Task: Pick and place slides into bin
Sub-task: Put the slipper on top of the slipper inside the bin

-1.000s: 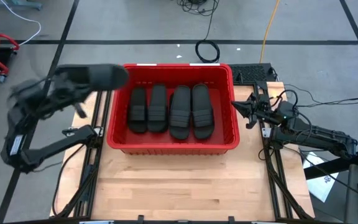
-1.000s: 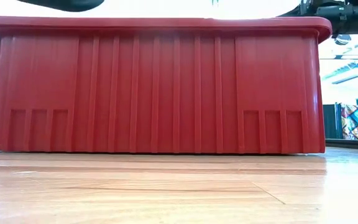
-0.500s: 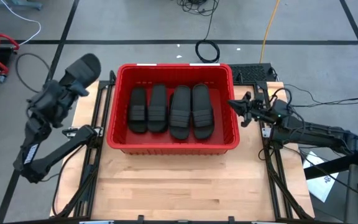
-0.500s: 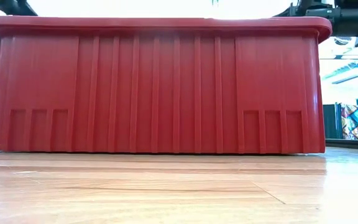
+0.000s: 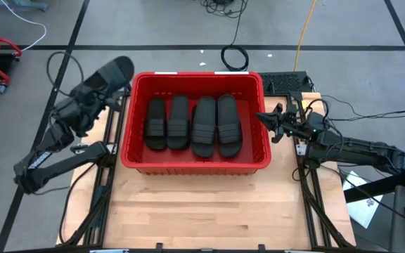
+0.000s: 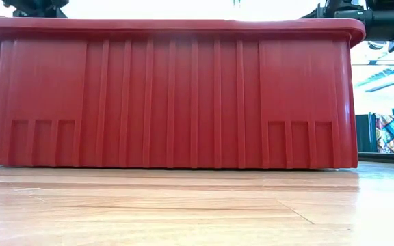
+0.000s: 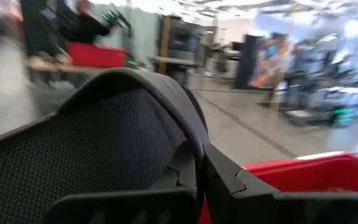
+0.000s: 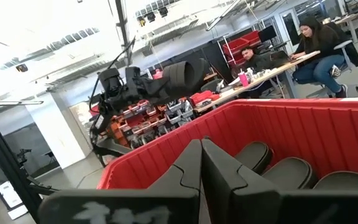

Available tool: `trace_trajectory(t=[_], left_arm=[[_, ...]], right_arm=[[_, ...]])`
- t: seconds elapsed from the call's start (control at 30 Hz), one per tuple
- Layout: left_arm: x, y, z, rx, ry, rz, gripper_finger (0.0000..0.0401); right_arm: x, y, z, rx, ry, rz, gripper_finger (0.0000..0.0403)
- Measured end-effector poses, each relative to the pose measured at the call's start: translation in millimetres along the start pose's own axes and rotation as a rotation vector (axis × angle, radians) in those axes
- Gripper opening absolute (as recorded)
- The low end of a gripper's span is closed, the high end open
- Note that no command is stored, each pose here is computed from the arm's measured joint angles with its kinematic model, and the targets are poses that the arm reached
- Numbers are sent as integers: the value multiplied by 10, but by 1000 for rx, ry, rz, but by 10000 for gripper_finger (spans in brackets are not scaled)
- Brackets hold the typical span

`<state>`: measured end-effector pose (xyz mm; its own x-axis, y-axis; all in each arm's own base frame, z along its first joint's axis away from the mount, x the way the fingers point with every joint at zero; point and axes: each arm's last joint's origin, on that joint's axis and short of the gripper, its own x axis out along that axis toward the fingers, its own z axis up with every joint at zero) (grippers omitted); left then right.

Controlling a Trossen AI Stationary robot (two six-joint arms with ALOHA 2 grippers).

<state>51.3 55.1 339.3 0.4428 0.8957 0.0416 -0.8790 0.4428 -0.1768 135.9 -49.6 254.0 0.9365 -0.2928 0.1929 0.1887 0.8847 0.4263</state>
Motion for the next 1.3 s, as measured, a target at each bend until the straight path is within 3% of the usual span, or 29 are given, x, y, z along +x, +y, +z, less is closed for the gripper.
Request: trace_trajectory(t=[0.13, 0.23, 0.37, 0.5, 0.67, 0.73, 0.9, 1.07, 1.3], left_arm=[[19, -55, -5, 175, 6, 131, 0], [78, -120, -115, 383, 99, 240, 0], [104, -143, -340, 442, 151, 195, 0], [85, -126, -556, 386, 55, 56, 0], [-89, 32, -530, 357, -163, 12, 0], [-154, 102, -563, 329, -174, -1, 0], [-188, 122, -673, 264, -176, -199, 0], [-9, 78, -919, 186, -76, -355, 0], [216, 63, -950, -39, -250, -583, 0]], right_arm=[[0, 7, -3, 22, 11, 22, 0], [0, 7, -3, 34, 11, 23, 0], [0, 10, 4, 35, 5, 28, 0], [0, 17, 6, 36, 10, 48, 0], [-2, 23, 34, 73, -15, 60, 0], [-2, 28, 43, 72, -24, 66, 0], [-2, 27, 42, 72, -24, 63, 0], [-2, 26, 43, 72, -26, 61, 0], [-2, 26, 45, 72, -28, 58, 0]])
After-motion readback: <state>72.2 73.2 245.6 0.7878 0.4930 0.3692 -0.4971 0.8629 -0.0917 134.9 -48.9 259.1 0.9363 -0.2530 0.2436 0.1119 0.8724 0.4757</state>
